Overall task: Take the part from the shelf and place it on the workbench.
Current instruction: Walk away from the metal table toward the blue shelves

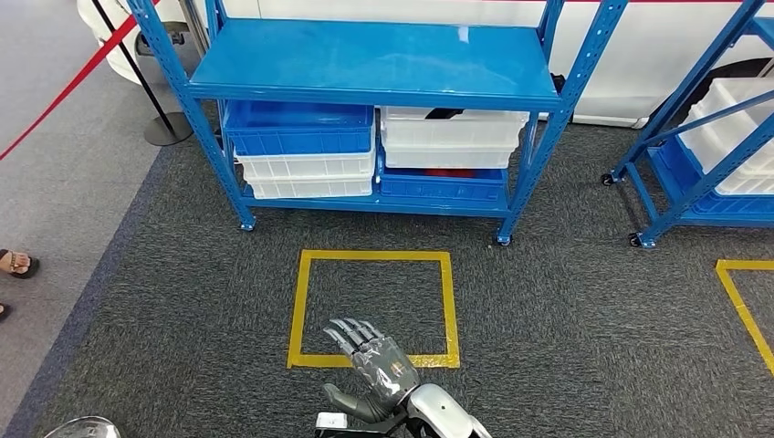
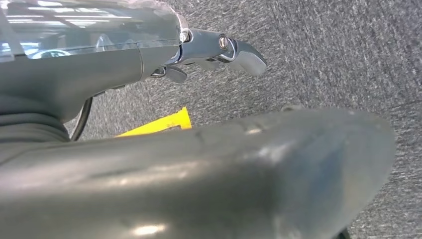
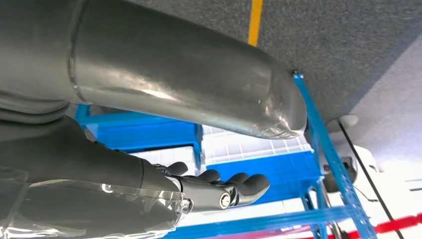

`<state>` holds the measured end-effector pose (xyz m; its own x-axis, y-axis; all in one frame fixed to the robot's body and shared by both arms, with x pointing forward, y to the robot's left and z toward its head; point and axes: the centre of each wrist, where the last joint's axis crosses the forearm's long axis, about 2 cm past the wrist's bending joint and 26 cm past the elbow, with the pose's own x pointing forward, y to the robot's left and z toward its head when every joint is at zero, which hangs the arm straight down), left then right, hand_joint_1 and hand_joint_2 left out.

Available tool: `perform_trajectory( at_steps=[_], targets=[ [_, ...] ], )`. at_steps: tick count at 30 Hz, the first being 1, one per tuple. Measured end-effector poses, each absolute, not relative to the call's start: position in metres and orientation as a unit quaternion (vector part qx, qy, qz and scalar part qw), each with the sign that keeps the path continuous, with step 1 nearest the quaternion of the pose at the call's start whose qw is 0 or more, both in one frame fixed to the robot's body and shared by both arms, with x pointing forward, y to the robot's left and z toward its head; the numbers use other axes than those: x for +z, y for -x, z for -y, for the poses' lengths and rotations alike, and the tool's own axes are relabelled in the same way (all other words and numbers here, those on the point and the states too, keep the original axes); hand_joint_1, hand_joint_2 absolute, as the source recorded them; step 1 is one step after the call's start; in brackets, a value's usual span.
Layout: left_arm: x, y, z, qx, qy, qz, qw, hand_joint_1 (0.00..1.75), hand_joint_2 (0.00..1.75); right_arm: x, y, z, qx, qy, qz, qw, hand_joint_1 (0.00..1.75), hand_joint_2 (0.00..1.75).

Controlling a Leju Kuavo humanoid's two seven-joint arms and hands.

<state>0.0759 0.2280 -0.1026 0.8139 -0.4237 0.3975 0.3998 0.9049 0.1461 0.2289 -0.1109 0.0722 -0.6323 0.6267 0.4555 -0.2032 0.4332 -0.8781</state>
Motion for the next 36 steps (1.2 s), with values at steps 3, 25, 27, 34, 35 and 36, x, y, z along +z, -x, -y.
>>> perform_trajectory(
  at_steps=[3, 25, 27, 34, 35, 36],
  targets=[
    [-0.103, -0.076, -0.228, -0.217, -0.029, 0.214, 0.952, 0.00, 0.00, 0.066, -0.227, 0.113, 0.516, 0.147, 0.734, 0.415, 0.00, 0.00],
    [-0.102, -0.077, -0.228, -0.225, -0.050, 0.215, 0.949, 0.00, 0.00, -0.072, -0.140, 0.181, 0.475, 0.209, 0.449, 0.727, 0.00, 0.00],
    [-0.102, -0.077, -0.228, -0.225, -0.052, 0.216, 0.949, 0.00, 0.00, -0.077, -0.131, 0.185, 0.476, 0.205, 0.412, 0.750, 0.00, 0.00],
    [-0.102, -0.077, -0.228, -0.222, -0.059, 0.216, 0.949, 0.00, 0.00, -0.085, -0.116, 0.194, 0.490, 0.188, 0.335, 0.783, 0.00, 0.00],
    [-0.102, -0.077, -0.228, -0.222, -0.060, 0.215, 0.949, 0.00, 0.00, -0.086, -0.115, 0.195, 0.492, 0.186, 0.327, 0.786, 0.00, 0.00],
    [-0.102, -0.077, -0.228, -0.223, -0.061, 0.214, 0.949, 0.00, 0.00, -0.086, -0.114, 0.195, 0.494, 0.182, 0.316, 0.789, 0.00, 0.00]
  ],
)
